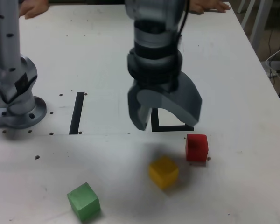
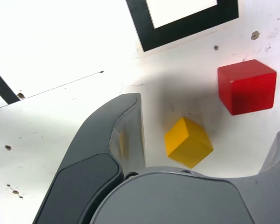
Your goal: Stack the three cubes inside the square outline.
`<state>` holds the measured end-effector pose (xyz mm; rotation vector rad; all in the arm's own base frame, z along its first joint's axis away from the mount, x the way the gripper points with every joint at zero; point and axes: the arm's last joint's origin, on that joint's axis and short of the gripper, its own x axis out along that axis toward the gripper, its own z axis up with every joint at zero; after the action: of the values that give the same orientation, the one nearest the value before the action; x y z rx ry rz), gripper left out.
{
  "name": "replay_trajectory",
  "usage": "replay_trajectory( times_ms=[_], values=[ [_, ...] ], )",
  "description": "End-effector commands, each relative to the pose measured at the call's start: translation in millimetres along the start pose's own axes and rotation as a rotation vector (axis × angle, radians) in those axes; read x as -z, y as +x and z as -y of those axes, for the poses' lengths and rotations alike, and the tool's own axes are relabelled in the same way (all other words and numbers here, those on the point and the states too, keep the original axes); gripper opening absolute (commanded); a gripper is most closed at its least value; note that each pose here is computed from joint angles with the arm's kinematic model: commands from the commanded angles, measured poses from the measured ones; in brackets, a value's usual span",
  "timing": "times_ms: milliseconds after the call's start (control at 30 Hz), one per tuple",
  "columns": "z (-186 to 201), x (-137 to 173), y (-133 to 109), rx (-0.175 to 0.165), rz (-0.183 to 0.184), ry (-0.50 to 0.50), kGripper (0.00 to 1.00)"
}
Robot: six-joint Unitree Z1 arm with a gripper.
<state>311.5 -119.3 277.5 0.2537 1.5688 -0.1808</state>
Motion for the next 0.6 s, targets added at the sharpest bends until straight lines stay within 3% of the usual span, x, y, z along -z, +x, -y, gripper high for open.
replay_trajectory(
  times_ms=[0,267,567],
  values=[
    [2,-8,3,0.000,0.003,0.003,0.99],
    [5,-24,7,0.014,0.013,0.003,0.99],
    [8,-41,24,0.023,-0.023,0.006,0.99]
  ],
)
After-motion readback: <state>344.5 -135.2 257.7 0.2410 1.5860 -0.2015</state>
